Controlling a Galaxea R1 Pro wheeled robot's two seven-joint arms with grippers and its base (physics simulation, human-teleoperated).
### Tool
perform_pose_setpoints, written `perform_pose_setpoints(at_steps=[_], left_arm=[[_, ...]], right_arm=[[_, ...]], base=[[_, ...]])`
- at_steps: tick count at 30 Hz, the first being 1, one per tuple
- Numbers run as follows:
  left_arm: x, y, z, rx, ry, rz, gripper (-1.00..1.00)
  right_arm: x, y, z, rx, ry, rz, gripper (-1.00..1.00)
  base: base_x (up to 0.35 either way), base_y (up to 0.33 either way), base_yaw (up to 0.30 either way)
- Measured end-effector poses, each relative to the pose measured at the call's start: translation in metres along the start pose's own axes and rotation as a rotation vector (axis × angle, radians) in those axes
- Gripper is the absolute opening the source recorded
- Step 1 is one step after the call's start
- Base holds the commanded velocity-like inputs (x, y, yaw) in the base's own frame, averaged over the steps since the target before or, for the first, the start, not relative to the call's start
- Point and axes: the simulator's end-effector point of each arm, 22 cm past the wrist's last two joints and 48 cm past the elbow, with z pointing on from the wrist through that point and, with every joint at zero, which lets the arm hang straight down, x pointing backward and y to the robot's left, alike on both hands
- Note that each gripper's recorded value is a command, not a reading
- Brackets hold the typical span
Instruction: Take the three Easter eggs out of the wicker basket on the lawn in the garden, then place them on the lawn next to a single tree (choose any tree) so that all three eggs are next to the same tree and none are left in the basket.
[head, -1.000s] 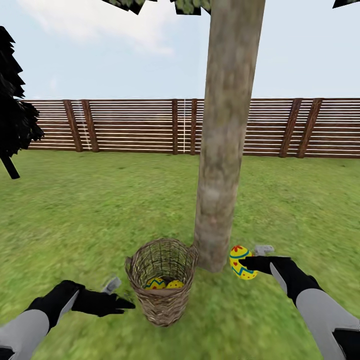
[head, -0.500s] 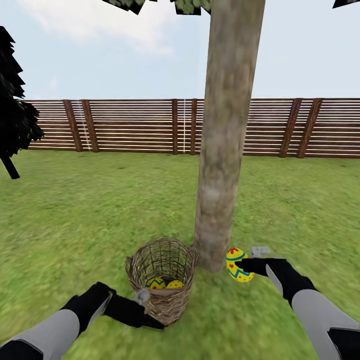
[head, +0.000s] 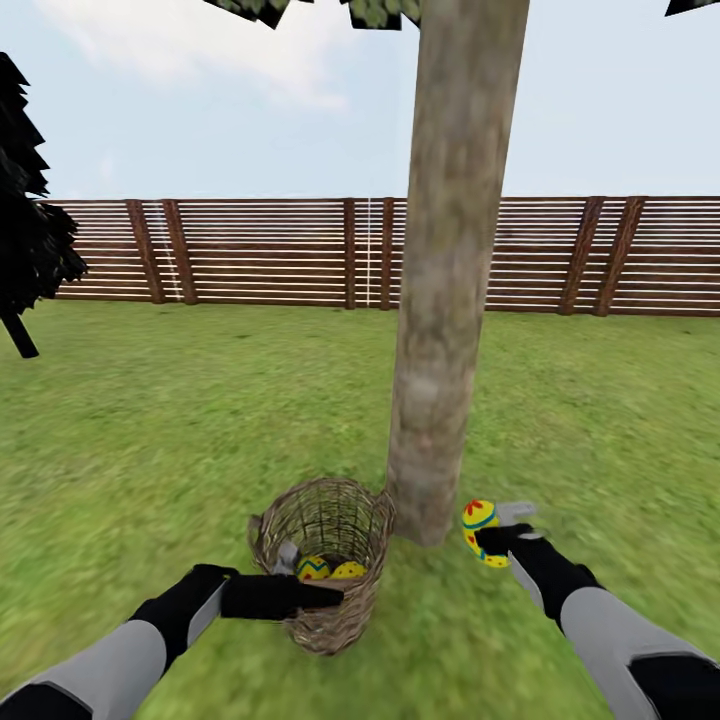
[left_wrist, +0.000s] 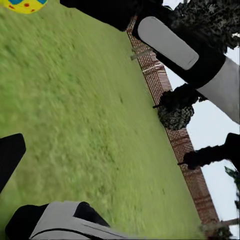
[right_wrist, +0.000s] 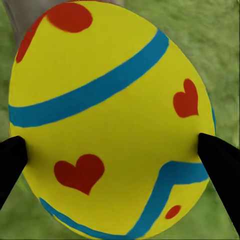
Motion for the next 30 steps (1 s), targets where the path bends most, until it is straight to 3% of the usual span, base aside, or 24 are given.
perform_pose_setpoints(at_steps=[2,4,9,12,14,22,24,26,28,30], left_arm=[[-0.008,-0.015,0.005,0.044,-0.003,0.030,1.00],[-0.020,-0.037,0.024,0.112,-0.021,0.062,1.00],[-0.020,-0.065,0.068,0.206,-0.016,0.070,1.00],[-0.021,-0.074,0.080,0.238,-0.024,0.071,1.00],[-0.029,-0.079,0.080,0.258,-0.059,0.066,1.00],[-0.027,-0.079,0.079,0.266,-0.068,0.053,1.00],[-0.029,-0.086,0.078,0.298,-0.079,0.053,1.00],[-0.040,-0.107,0.071,0.392,-0.129,0.052,1.00],[-0.054,-0.127,0.070,0.446,-0.160,0.088,1.00],[-0.068,-0.162,0.070,0.516,-0.168,0.172,1.00]], right_arm=[[0.003,0.005,0.000,0.025,-0.002,-0.010,-1.00],[0.011,0.016,0.000,0.054,0.015,-0.012,-1.00],[0.019,0.041,-0.001,0.030,0.033,-0.007,-1.00],[0.016,0.053,-0.002,0.013,0.028,-0.007,-1.00],[0.014,0.066,-0.004,0.001,0.026,-0.008,-1.00],[0.014,0.068,-0.004,-0.001,0.026,-0.009,-1.00],[0.014,0.068,-0.004,-0.001,0.025,-0.009,-1.00],[0.014,0.068,-0.004,-0.001,0.025,-0.009,-1.00],[0.014,0.068,-0.004,0.000,0.025,-0.009,-1.00],[0.014,0.068,-0.004,0.000,0.025,-0.009,-1.00]], base=[[0.223,-0.209,0.000],[0.094,-0.088,0.000],[0.007,-0.007,0.000],[0.000,-0.101,0.012],[0.000,-0.294,0.097],[0.000,-0.248,0.118],[0.000,-0.018,0.119],[0.000,-0.004,0.119],[0.000,-0.001,0.119],[0.000,0.000,0.100]])
